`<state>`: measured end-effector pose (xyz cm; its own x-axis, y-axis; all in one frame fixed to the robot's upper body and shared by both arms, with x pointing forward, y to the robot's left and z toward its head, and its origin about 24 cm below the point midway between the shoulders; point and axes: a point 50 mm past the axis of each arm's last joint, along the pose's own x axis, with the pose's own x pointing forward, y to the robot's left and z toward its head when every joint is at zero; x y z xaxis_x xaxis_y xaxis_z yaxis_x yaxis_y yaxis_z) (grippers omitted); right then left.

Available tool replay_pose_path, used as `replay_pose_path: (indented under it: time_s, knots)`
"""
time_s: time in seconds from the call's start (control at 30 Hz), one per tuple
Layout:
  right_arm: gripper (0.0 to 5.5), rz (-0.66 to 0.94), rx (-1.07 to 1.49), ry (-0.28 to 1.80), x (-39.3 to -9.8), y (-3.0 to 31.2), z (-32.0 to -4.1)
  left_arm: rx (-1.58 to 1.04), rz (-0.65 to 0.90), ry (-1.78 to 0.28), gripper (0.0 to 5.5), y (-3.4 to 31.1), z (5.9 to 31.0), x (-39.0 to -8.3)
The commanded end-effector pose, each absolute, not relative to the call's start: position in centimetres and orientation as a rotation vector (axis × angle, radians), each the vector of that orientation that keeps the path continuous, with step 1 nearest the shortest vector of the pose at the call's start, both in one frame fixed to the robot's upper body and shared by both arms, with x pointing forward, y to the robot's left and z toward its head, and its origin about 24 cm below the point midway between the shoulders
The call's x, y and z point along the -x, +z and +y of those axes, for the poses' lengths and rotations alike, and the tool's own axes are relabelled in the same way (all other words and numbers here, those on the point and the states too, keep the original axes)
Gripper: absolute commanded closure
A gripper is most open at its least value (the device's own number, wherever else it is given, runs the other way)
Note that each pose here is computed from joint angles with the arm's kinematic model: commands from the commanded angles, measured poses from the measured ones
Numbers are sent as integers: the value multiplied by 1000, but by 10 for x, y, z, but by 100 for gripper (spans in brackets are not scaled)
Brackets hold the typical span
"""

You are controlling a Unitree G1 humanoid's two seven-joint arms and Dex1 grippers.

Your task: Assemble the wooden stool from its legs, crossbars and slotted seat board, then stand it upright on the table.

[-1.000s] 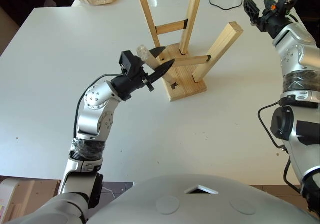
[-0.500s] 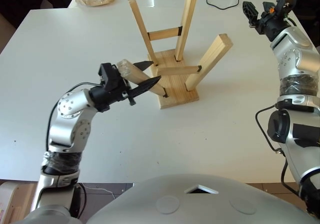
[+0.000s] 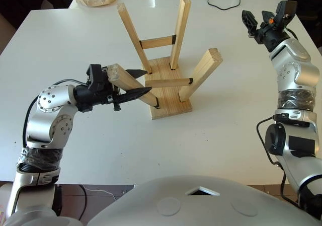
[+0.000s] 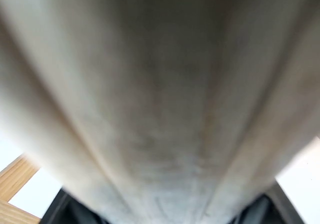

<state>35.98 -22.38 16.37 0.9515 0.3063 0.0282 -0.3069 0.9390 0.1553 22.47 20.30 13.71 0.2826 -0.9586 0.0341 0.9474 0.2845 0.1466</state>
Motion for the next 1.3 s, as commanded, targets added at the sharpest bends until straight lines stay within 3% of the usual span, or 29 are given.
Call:
replay_pose_path:
  time_s: [0.03,0.27,0.5,0.7,0.97,1.13,1.3]
  knots:
    - [143,-116,-123,529,-357,215,-193,-160,157,-1190,346,86,210,-218]
    - [143,-321,131,948,-297,277,-124,-100,92,-1103,346,88,195,-204]
    - [240,-351,-5,1098,-264,294,-98,-5,147,-970,346,88,196,-209]
    - [334,-252,121,1063,-246,254,-75,37,275,-953,346,83,197,-216]
    - [463,-137,427,946,-244,198,-72,-62,354,-1022,346,80,189,-225]
    - [547,-120,471,927,-236,182,-68,-149,386,-1052,346,80,184,-224]
    - [550,-94,500,952,-228,167,-62,-123,377,-1052,346,83,182,-226]
